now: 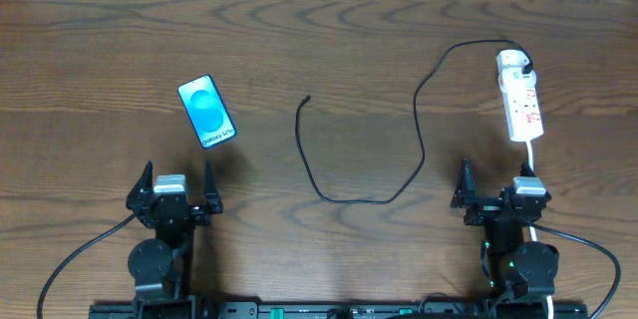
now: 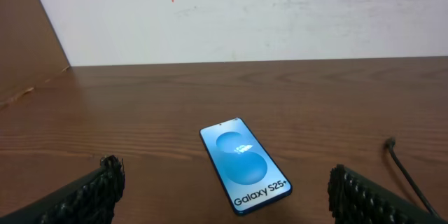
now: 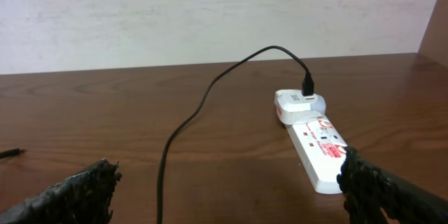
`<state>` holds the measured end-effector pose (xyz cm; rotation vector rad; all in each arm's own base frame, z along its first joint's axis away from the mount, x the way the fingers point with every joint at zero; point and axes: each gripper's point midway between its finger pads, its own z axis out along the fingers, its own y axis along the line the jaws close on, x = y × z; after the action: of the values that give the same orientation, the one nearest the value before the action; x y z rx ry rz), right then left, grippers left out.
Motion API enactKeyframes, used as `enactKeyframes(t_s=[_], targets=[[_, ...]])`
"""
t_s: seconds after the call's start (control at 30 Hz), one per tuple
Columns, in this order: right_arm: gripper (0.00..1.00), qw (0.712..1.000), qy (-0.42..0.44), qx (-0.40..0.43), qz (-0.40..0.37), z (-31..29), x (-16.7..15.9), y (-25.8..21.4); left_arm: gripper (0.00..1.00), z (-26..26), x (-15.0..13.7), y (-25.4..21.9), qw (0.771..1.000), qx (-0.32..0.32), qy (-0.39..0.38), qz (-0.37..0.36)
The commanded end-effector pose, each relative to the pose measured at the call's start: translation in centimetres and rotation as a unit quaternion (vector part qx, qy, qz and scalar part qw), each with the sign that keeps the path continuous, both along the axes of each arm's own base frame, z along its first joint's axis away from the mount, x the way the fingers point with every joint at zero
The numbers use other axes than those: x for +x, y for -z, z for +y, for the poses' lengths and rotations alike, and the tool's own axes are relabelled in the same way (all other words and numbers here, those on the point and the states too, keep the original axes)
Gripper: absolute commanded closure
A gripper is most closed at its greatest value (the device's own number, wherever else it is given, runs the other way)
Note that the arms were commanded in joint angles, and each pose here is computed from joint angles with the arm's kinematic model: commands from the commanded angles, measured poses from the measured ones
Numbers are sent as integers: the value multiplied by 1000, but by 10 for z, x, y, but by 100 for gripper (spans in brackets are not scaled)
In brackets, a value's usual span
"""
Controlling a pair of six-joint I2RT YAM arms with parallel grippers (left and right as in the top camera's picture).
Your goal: Plug charger to phone and switch on socket
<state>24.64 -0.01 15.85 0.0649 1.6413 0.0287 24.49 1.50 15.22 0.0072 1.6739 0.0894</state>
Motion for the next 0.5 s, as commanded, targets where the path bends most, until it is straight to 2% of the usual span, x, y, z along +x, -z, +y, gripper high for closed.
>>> enactKeyframes(t_s=[0.0,0.27,0.47], targets=[[1,1000,4,-6,-1,-2,0,1,5,-3,-1,14,1000,4,8,24],[1,1000,4,-6,-1,-2,0,1,5,-4,0,9,1000,4,12,12],[1,1000,4,-6,-1,-2,0,1,5,-4,0,10,1000,-22,9,13]])
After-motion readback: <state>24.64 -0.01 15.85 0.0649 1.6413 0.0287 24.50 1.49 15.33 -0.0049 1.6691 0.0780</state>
